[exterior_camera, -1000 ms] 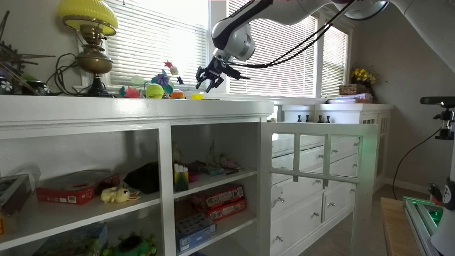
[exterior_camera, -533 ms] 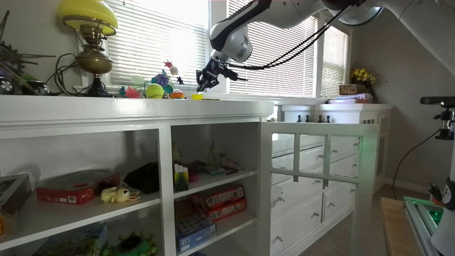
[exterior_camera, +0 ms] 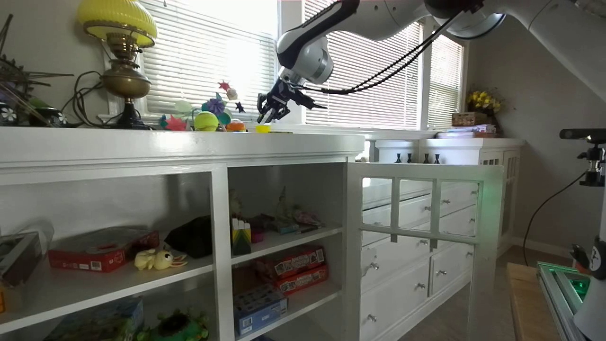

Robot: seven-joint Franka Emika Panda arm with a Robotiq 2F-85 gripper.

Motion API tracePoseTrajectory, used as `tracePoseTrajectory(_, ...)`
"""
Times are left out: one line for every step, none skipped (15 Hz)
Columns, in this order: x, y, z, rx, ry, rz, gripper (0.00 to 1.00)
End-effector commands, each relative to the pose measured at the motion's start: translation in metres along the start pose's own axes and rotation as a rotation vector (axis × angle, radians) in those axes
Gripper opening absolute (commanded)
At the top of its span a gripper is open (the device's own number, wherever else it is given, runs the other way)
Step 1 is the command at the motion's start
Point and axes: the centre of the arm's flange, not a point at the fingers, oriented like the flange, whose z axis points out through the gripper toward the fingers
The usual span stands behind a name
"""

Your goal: Take the clear object out of the small yellow bowl

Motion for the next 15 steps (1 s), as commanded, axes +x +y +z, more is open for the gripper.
tracePoseTrajectory(0.013,-0.003,0.002,0.023,-0.002,0.028,0.09)
tracePoseTrajectory(0.013,-0.006,-0.001,0.019,-0.002,0.024,0.03)
tracePoseTrajectory(0.014,-0.007,-0.003,0.018,-0.002,0.022,0.0)
tracePoseTrajectory(0.014,-0.01,-0.007,0.017,-0.001,0.017,0.0)
tracePoseTrajectory(0.015,-0.014,-0.011,0.021,0.0,0.016,0.0)
tracePoseTrajectory(0.016,-0.016,-0.014,0.021,0.003,0.012,0.01)
tracePoseTrajectory(0.016,-0.02,-0.019,0.024,0.006,0.009,0.01)
tracePoseTrajectory(0.017,-0.023,-0.023,0.022,0.01,0.003,0.01)
tracePoseTrajectory(0.016,-0.026,-0.029,0.023,0.013,-0.002,0.01)
tracePoseTrajectory(0.015,-0.027,-0.035,0.016,0.017,-0.005,0.01)
tracePoseTrajectory(0.016,-0.028,-0.041,0.014,0.023,-0.008,0.01)
tracePoseTrajectory(0.016,-0.026,-0.047,0.006,0.032,-0.011,0.01)
tracePoseTrajectory(0.016,-0.022,-0.054,-0.01,0.04,-0.012,0.01)
tracePoseTrajectory(0.017,-0.018,-0.061,-0.02,0.049,-0.011,0.01)
tracePoseTrajectory(0.018,-0.011,-0.066,-0.041,0.062,-0.007,0.01)
